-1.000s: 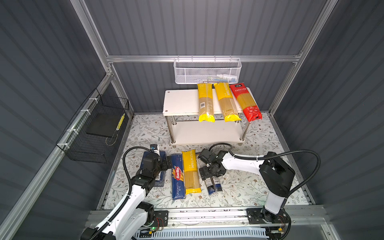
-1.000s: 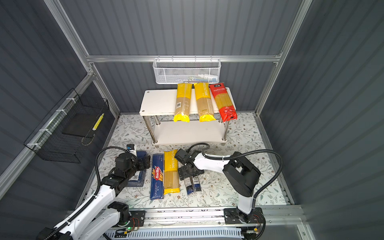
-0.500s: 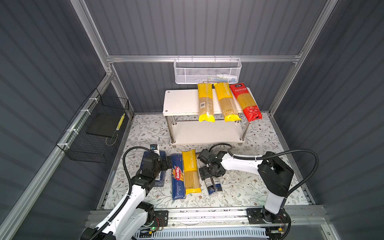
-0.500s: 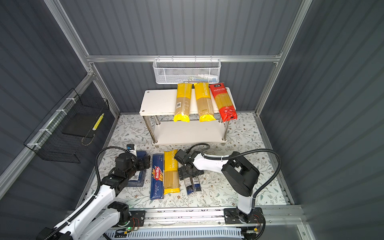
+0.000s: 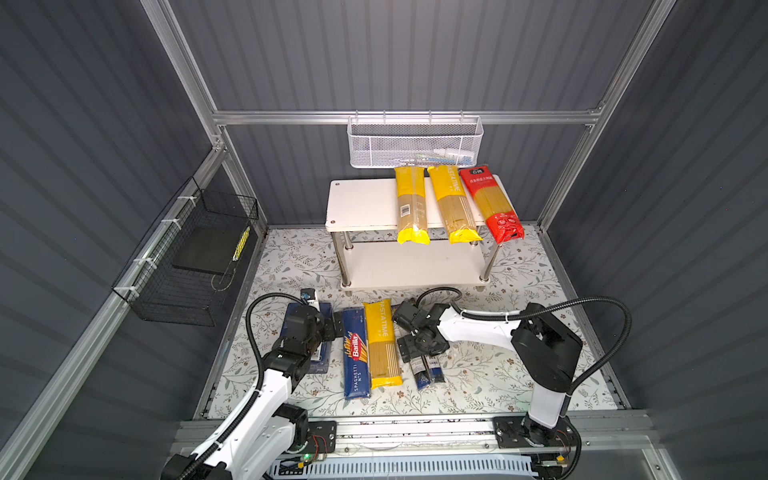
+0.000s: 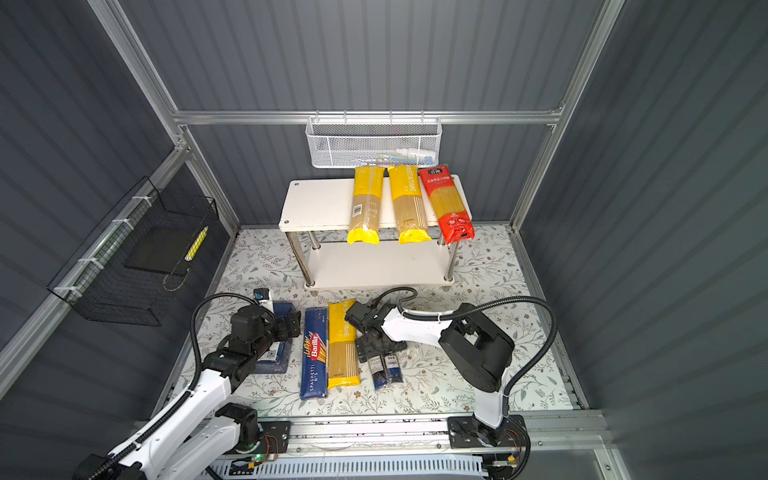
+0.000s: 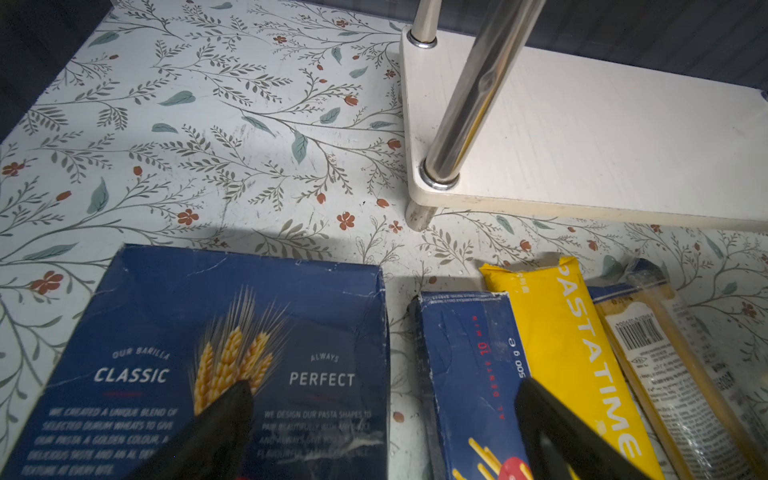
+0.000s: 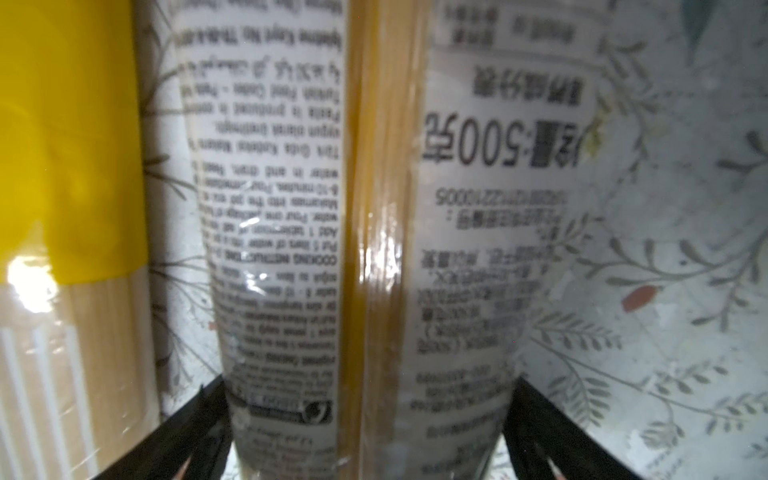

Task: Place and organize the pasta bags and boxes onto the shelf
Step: 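Close the right gripper around both clear white-labelled spaghetti bags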

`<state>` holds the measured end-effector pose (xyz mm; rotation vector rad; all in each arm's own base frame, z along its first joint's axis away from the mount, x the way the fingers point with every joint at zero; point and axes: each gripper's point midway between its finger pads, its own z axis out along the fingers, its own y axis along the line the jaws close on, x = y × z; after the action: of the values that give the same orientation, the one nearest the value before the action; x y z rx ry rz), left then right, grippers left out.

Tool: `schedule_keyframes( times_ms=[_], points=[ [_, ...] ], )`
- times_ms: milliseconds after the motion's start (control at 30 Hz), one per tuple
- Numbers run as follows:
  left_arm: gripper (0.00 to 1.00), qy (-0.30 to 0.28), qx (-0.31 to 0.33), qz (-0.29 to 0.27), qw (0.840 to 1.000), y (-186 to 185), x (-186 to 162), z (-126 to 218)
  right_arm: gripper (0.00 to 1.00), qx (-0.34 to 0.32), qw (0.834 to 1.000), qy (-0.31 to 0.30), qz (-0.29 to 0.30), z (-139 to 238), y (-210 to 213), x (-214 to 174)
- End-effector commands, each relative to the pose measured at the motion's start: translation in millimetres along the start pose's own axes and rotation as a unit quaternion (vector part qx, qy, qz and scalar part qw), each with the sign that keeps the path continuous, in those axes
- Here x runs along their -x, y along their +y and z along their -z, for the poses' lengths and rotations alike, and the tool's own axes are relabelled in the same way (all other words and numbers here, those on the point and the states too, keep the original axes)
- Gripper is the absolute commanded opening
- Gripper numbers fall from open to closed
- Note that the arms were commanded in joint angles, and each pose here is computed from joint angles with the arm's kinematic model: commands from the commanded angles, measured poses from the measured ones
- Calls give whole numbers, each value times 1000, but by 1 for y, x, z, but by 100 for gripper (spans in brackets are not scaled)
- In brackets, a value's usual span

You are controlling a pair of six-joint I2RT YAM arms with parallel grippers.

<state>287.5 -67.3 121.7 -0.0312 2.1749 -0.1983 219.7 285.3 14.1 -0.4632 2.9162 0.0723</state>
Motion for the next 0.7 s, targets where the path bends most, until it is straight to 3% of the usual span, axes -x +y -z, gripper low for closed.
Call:
schedule_keyframes(
  times_ms=[0, 667],
  points=[
    [99, -5, 3, -9, 1000, 0, 4, 0, 93, -7, 1000, 26, -7, -16, -3, -16],
    [99, -4, 4, -9, 1000, 0, 4, 0, 65, -10, 1000, 7, -17, -14, -6, -11]
  ],
)
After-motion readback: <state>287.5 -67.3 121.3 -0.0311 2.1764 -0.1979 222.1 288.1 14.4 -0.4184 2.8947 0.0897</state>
